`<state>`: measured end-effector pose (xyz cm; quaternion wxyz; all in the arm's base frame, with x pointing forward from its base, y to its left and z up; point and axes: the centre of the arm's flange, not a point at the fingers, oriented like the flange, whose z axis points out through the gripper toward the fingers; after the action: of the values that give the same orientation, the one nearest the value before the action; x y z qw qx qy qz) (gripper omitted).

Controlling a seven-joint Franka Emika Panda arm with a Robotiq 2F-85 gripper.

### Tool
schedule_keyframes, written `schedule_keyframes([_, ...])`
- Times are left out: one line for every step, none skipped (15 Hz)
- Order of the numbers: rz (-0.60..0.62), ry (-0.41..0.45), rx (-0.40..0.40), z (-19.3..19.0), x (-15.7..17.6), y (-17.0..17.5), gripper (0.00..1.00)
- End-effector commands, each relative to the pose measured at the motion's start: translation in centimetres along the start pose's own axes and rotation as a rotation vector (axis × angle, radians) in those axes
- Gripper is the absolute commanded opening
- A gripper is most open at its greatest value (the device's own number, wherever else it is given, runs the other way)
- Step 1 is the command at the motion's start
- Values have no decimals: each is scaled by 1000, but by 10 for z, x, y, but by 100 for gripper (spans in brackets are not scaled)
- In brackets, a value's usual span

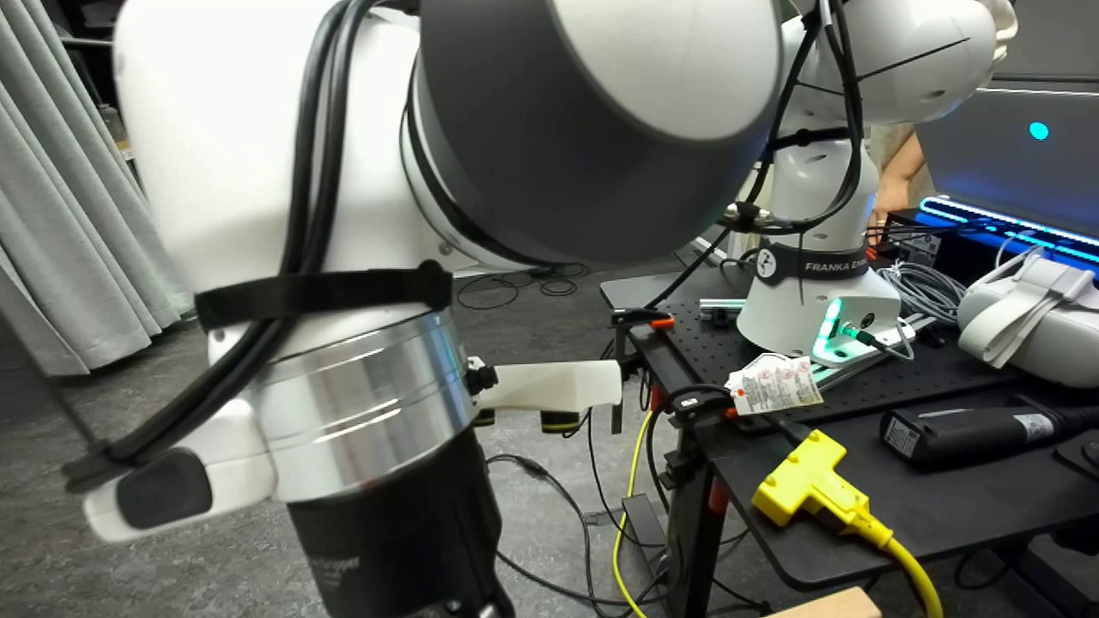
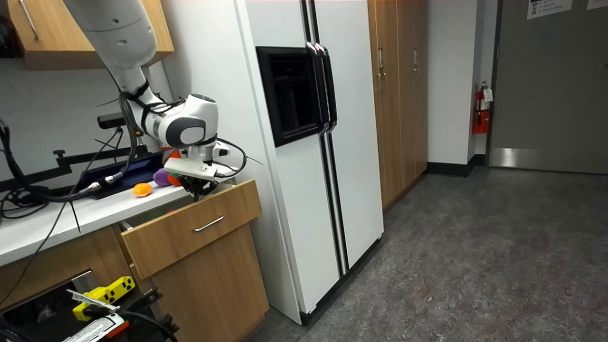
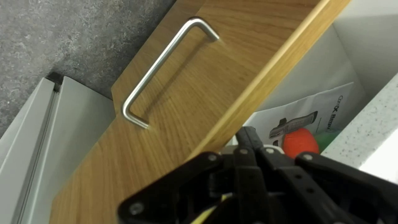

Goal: Fully open the drawer

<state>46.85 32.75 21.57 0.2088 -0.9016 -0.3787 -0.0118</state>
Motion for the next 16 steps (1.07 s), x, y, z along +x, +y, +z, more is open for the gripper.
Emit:
schedule_keyframes([-2, -44, -19, -3, 1, 1, 0])
schedule_keyframes([2, -56, -31, -4, 1, 2, 0])
schedule_keyframes([6, -69, -43, -4, 1, 2, 0])
schedule_keyframes([13, -86, -59, -4, 0, 3, 0])
schedule_keyframes([15, -104, -75, -5, -1, 4, 0])
schedule_keyframes([24, -123, -96, -17, -25, 15, 0])
schedule_keyframes([33, -140, -112, -21, -30, 17, 0])
schedule_keyframes([39, -154, -129, -25, -37, 21, 0])
schedule_keyframes([47, -171, -147, -30, -45, 25, 0])
schedule_keyframes([56, -188, -163, -35, -52, 29, 0])
schedule_keyframes([65, -209, -181, -41, -61, 34, 0])
schedule_keyframes([75, -228, -195, -45, -69, 38, 0])
schedule_keyframes([87, -247, -210, -50, -78, 41, 0])
schedule_keyframes([101, -265, -224, -55, -87, 44, 0])
schedule_keyframes([112, -282, -236, -58, -95, 47, 0])
schedule_keyframes([125, -298, -248, -63, -102, 50, 0])
